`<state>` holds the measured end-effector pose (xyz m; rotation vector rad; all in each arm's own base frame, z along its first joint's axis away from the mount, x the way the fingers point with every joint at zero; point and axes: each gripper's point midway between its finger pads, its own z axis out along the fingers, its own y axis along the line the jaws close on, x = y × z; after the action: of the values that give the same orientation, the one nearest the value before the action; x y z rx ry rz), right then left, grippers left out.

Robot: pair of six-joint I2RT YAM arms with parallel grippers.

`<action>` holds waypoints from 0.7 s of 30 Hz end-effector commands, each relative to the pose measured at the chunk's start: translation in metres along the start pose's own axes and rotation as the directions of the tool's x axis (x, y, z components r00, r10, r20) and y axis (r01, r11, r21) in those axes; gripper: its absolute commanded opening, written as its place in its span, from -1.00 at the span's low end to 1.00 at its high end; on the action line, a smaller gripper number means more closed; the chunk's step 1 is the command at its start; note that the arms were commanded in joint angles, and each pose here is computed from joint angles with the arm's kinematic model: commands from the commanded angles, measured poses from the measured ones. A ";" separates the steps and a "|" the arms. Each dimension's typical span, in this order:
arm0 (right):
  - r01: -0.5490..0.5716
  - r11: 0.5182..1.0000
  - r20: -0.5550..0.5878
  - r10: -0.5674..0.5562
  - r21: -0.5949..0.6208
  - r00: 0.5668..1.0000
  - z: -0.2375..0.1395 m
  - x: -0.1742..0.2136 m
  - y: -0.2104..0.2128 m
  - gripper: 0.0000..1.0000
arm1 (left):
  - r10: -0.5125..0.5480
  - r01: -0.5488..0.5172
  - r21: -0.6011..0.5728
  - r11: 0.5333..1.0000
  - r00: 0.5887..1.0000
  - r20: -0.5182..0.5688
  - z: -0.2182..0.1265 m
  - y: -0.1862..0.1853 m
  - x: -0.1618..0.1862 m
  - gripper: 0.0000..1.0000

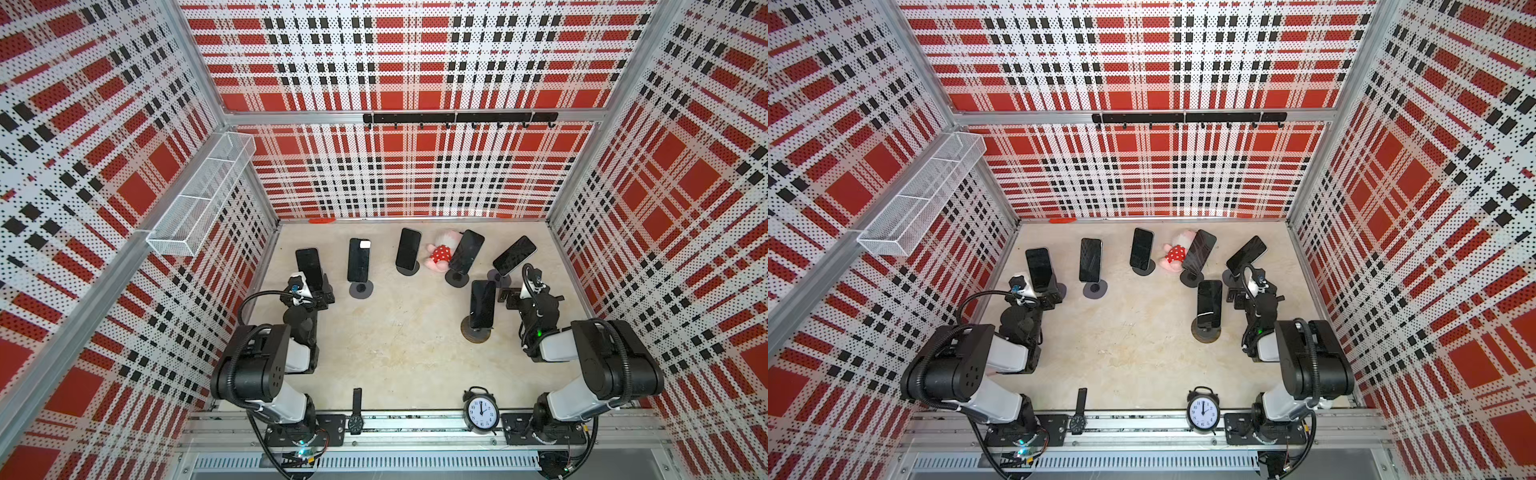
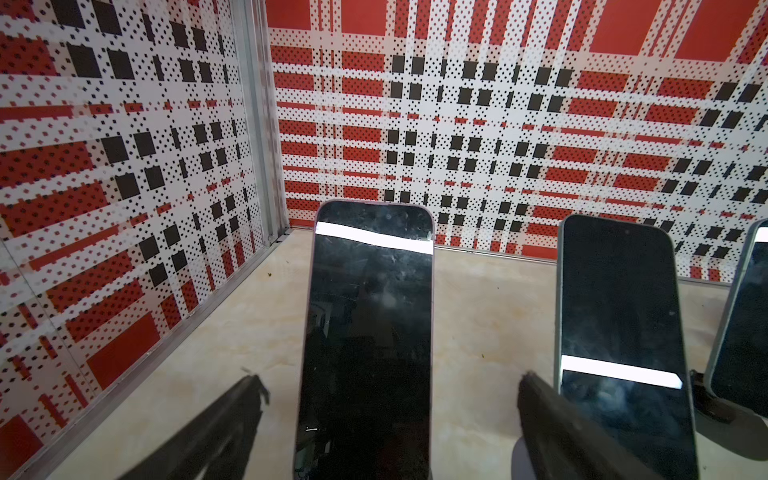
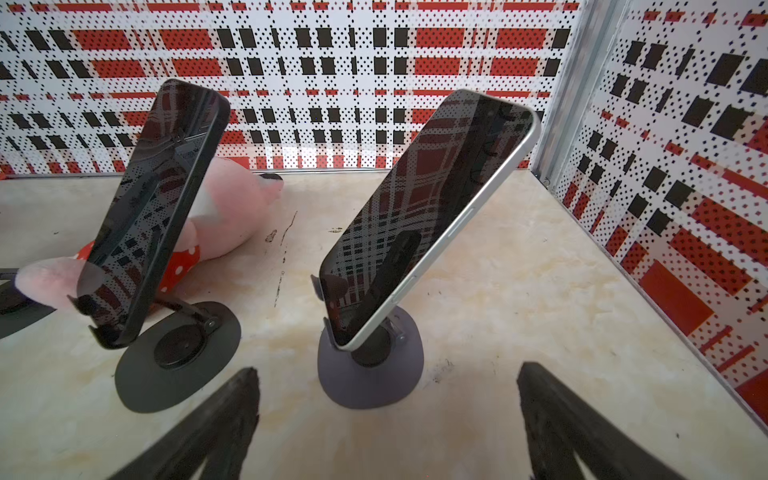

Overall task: Remove the phone from the phone stand
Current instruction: 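Raise the right gripper over the nearest black phone while the left gripper swings inward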

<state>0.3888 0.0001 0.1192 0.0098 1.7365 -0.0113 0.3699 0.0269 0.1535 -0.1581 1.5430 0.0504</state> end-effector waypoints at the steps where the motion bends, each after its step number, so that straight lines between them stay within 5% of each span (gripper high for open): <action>1: 0.017 1.000 0.031 -0.017 0.005 0.999 0.003 -0.009 0.000 0.99 | 0.008 -0.007 -0.012 1.000 1.000 0.015 0.004 0.000 -0.005 0.96; 21: -0.001 0.999 0.054 -0.001 0.036 0.999 -0.002 -0.012 -0.005 0.99 | 0.000 0.000 -0.020 1.000 1.000 0.013 0.005 0.002 -0.004 0.96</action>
<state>0.3889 -0.0029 0.1200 0.0234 1.7329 -0.0259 0.3698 0.0274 0.1539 -0.1696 1.5412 0.0620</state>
